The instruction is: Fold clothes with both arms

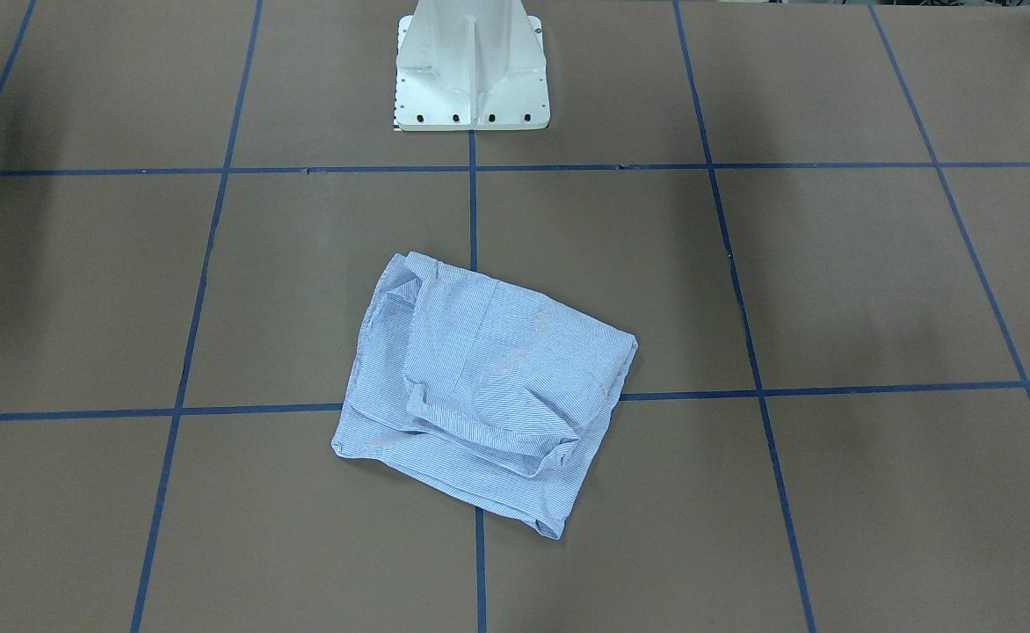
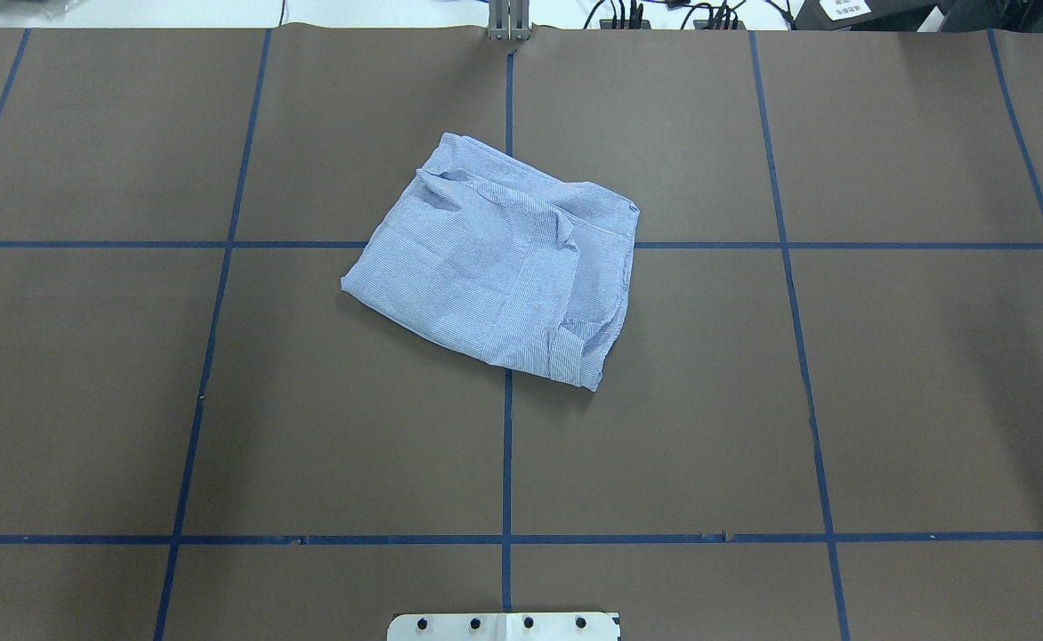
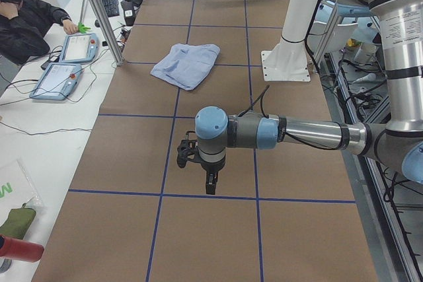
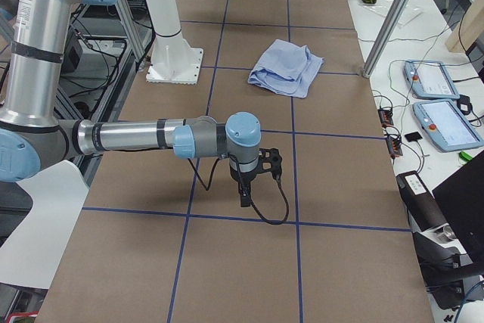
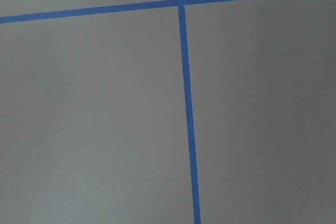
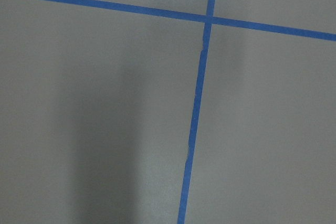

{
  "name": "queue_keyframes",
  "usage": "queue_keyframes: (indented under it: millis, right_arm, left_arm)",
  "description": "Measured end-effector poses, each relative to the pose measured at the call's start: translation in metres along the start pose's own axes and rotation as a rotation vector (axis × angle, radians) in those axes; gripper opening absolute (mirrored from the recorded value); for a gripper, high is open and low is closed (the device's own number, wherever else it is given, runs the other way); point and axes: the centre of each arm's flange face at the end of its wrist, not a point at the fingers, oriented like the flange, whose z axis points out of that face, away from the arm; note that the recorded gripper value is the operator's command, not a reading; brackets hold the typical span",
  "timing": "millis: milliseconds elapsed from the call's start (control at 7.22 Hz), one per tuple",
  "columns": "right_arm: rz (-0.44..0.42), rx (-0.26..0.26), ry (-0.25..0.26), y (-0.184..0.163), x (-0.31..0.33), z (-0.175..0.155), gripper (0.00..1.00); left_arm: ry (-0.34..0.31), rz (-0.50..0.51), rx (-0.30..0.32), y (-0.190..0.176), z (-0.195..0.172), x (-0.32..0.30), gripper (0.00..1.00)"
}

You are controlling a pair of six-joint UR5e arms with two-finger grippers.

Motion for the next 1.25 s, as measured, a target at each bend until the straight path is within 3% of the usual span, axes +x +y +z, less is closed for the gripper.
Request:
queue_keyframes:
  millis: [692,1246]
  right_arm:
    - [-0.015,0.014,-0.01,-0.001,-0.002,-0.001,1.0]
    - [-0.003,-0.007,-0.074,0.012,0.003,0.011,1.0]
  left_arm:
    - [-0.001,0.0,0.0,0.0,0.0,0.0,1.0]
    - [-0.001,0.005,0.006,0.0,-0.003,0.002,1.0]
